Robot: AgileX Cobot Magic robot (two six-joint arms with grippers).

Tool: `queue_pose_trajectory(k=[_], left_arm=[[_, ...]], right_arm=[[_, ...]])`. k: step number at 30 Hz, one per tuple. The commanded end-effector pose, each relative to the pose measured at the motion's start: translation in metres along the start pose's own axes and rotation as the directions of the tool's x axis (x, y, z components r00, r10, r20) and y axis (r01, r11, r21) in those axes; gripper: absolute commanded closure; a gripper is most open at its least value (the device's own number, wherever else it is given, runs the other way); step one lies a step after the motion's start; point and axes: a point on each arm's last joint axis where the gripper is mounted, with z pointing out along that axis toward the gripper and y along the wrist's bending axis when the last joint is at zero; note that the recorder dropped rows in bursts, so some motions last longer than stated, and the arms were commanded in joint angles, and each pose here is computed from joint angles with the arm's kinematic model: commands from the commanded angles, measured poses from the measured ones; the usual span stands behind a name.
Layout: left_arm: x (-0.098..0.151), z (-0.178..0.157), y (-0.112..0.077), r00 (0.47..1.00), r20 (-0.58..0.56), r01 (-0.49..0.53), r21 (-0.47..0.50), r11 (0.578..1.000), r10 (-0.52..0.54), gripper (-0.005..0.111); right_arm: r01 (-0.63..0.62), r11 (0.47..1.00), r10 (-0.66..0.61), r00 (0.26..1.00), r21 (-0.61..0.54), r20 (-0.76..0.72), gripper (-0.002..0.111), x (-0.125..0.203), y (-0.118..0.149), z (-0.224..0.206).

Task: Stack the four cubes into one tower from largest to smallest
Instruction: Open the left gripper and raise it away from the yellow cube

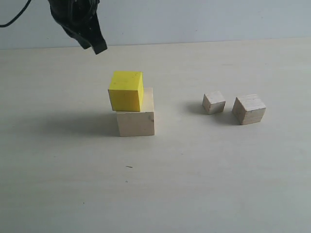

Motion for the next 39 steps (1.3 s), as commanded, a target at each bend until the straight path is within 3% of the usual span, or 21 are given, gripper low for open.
queue_pose_trajectory(k=[1, 5, 9, 20, 39], left_arm=[[0.009, 0.022, 0.003, 0.997, -0.039, 0.062, 0.080, 0.995, -0.059, 0.107], [0.013, 0.043, 0.002, 0.997, -0.047, 0.073, 0.206, 0.976, -0.065, 0.107], [0.016, 0.062, 0.000, 0.993, -0.085, 0.098, 0.258, 0.961, -0.079, 0.107], [0.013, 0.068, -0.016, 0.995, -0.029, 0.094, 0.413, 0.906, -0.090, 0.107], [0.011, 0.069, -0.015, 0.996, 0.000, 0.079, 0.412, 0.908, -0.086, 0.107]], right_arm=[[-0.016, 0.999, 0.015, 1.000, 0.052, 0.023, 0.108, -0.001, -0.005, -0.001], [-0.017, 0.999, 0.016, 1.000, 0.052, 0.015, 0.108, 0.000, -0.005, -0.001], [-0.017, 0.998, 0.017, 1.000, 0.054, -0.003, 0.108, 0.002, -0.005, -0.001], [-0.044, 0.997, 0.048, 0.997, 0.058, -0.060, 0.108, 0.007, -0.005, -0.002], [-0.046, 0.997, 0.050, 0.997, 0.058, -0.062, 0.108, 0.007, -0.005, -0.002]])
